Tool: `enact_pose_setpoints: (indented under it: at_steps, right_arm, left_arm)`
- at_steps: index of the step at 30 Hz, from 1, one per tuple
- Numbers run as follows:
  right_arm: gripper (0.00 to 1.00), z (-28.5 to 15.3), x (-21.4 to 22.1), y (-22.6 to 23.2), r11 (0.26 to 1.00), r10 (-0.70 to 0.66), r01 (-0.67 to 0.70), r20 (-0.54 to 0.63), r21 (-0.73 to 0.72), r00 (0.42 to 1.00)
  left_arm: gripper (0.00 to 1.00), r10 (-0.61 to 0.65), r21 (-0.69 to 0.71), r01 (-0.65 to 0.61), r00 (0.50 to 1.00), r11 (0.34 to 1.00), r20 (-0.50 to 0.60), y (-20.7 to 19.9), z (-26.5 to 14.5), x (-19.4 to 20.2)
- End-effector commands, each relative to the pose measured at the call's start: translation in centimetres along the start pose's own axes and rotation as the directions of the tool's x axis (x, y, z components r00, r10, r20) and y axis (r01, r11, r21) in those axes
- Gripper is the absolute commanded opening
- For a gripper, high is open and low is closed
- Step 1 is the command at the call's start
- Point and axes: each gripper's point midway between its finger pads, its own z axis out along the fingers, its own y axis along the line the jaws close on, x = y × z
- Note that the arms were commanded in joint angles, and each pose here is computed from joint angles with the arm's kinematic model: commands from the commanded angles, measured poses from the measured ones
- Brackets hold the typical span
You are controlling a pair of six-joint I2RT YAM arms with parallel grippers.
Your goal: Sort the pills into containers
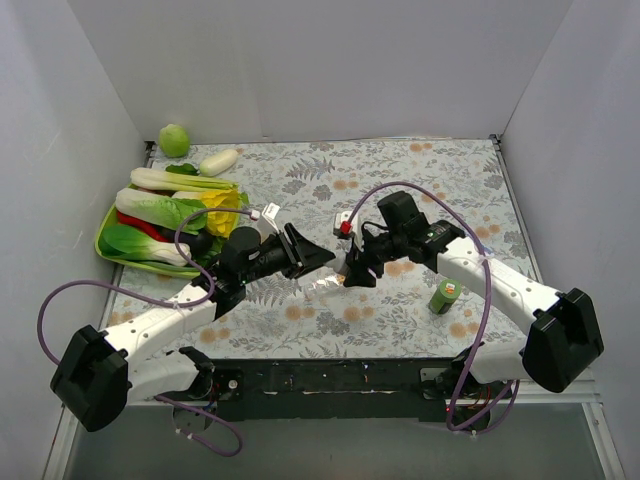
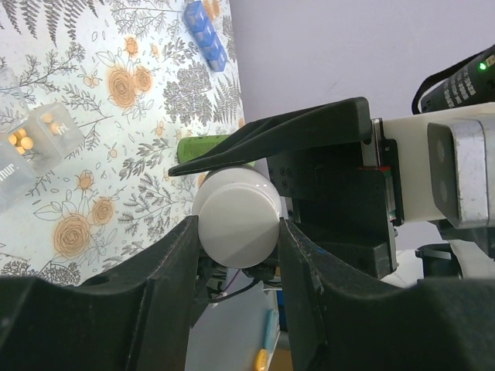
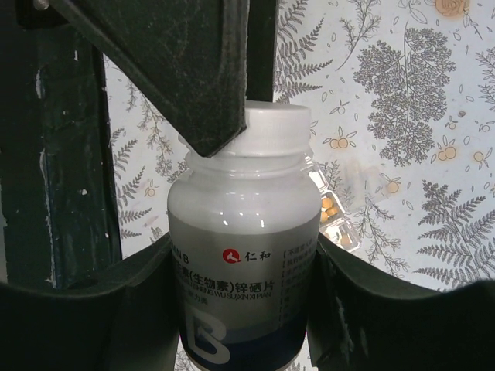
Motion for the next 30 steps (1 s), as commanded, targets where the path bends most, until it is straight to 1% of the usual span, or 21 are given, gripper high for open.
enact_pose_setpoints:
  at_steps: [1, 9, 12, 13, 14, 17, 19, 20, 22, 24, 26, 28, 29, 30]
  right_arm:
    - [0.01, -0.6, -4.7, 1.9, 0.991, -0.083, 0.101, 0.188, -0.090, 0.979]
    - [0.01, -0.7, -4.8, 2.4, 0.987, -0.074, 0.103, 0.223, -0.123, 0.972]
    - [0.01, -0.7, -4.9, 2.6, 0.984, -0.049, 0.087, 0.239, -0.154, 0.970]
    - [0.01, -0.7, -5.0, 3.0, 0.981, -0.033, 0.079, 0.245, -0.178, 0.969]
    - [0.01, -0.8, -5.0, 3.0, 0.979, -0.023, 0.072, 0.250, -0.189, 0.968]
    - [0.01, -0.7, -5.0, 3.5, 0.971, 0.019, 0.045, 0.264, -0.235, 0.964]
    - [0.01, -0.7, -5.1, 3.7, 0.966, 0.042, 0.033, 0.281, -0.256, 0.959]
    - [0.01, -0.9, -5.1, 3.9, 0.960, 0.074, 0.010, 0.287, -0.281, 0.955]
    - [0.01, -1.1, -5.5, 3.9, 0.955, 0.086, 0.011, 0.311, -0.295, 0.946]
    - [0.01, -1.4, -5.3, 4.1, 0.941, 0.142, -0.029, 0.315, -0.338, 0.938]
    - [0.01, -1.6, -5.3, 4.2, 0.930, 0.161, -0.031, 0.330, -0.365, 0.930]
    - [0.01, -1.7, -5.4, 4.5, 0.918, 0.194, -0.053, 0.326, -0.394, 0.925]
    - [0.01, -1.9, -5.8, 4.5, 0.915, 0.181, -0.026, 0.350, -0.404, 0.919]
    - [0.01, -1.9, -5.5, 4.7, 0.907, 0.202, -0.042, 0.345, -0.419, 0.917]
  left_arm:
    - [0.08, 0.021, 0.080, -0.017, 0.999, 0.997, -0.048, -2.1, -0.7, 1.0]
    - [0.08, 0.072, 0.109, -0.058, 0.989, 0.992, -0.127, -2.6, -0.9, 2.2]
    - [0.08, 0.138, 0.141, -0.115, 0.978, 0.983, -0.159, -3.2, -0.9, 2.6]
    - [0.08, 0.177, 0.126, -0.155, 0.966, 0.980, -0.191, -2.5, -0.8, 3.0]
    - [0.08, 0.208, 0.141, -0.182, 0.958, 0.973, -0.198, -3.0, -0.8, 3.0]
    - [0.08, 0.285, 0.147, -0.256, 0.929, 0.956, -0.235, -2.5, -0.7, 3.4]
    - [0.08, 0.322, 0.164, -0.289, 0.916, 0.943, -0.239, -2.7, -0.7, 3.4]
    - [0.08, 0.356, 0.182, -0.318, 0.903, 0.930, -0.240, -2.8, -0.7, 3.5]
    - [0.08, 0.391, 0.205, -0.347, 0.889, 0.915, -0.240, -2.9, -0.8, 3.5]
    - [0.08, 0.444, 0.247, -0.387, 0.863, 0.888, -0.242, -3.2, -1.0, 3.8]
    - [0.08, 0.473, 0.278, -0.408, 0.849, 0.870, -0.235, -3.6, -1.1, 3.7]
    - [0.08, 0.508, 0.313, -0.428, 0.826, 0.848, -0.245, -3.8, -1.3, 3.7]
    - [0.08, 0.520, 0.326, -0.435, 0.817, 0.840, -0.249, -3.9, -1.4, 3.7]
    - [0.09, 0.531, 0.345, -0.435, 0.806, 0.831, -0.263, -4.0, -1.5, 3.9]
